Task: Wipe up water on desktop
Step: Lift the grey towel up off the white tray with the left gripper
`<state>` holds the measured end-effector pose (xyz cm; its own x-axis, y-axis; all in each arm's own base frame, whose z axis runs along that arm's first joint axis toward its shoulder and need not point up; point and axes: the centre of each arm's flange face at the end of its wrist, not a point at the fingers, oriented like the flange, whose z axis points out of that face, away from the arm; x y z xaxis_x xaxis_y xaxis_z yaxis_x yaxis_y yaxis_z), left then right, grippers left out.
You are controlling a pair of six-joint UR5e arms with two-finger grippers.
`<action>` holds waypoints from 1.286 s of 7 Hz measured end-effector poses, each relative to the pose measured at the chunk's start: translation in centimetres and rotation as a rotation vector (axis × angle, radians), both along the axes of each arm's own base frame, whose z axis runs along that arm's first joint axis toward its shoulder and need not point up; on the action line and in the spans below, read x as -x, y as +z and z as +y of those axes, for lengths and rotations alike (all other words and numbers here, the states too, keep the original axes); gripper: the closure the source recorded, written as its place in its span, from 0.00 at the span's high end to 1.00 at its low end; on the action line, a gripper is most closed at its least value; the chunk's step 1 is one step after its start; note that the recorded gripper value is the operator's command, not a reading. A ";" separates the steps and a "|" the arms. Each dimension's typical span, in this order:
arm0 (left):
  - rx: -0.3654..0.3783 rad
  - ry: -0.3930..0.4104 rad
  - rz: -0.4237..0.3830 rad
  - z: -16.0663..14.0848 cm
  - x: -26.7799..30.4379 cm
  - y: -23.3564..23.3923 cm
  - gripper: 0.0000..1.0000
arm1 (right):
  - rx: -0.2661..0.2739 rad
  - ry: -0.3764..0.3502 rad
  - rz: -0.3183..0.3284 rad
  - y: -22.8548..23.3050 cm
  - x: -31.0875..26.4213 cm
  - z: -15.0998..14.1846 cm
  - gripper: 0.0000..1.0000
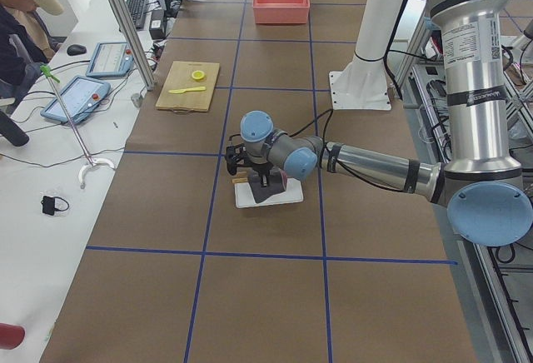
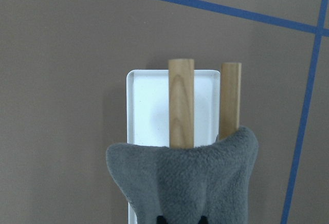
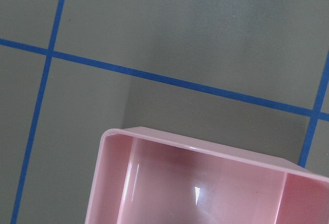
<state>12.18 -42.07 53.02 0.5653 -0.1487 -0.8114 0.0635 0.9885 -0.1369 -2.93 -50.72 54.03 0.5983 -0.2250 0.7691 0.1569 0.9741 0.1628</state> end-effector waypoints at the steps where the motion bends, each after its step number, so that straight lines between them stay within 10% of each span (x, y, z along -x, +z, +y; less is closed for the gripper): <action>1: 0.006 0.000 -0.005 0.0 0.0 0.4 0.00 | -0.002 0.000 0.000 -0.1 0.0 -0.1 1.00; 5: 0.017 0.003 -0.009 0.0 -0.2 1.0 0.07 | -0.007 0.001 -0.001 -0.5 0.1 -0.4 1.00; 9: 0.017 0.002 -0.010 0.0 -0.2 1.0 0.48 | -0.012 0.001 -0.002 -0.7 0.1 -0.4 1.00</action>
<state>12.34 -42.10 54.01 0.5735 -0.1612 -0.8032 0.0624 0.9862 -0.1534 -3.00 -51.17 53.37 0.5968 -0.2334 0.7677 0.1556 0.9723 0.1747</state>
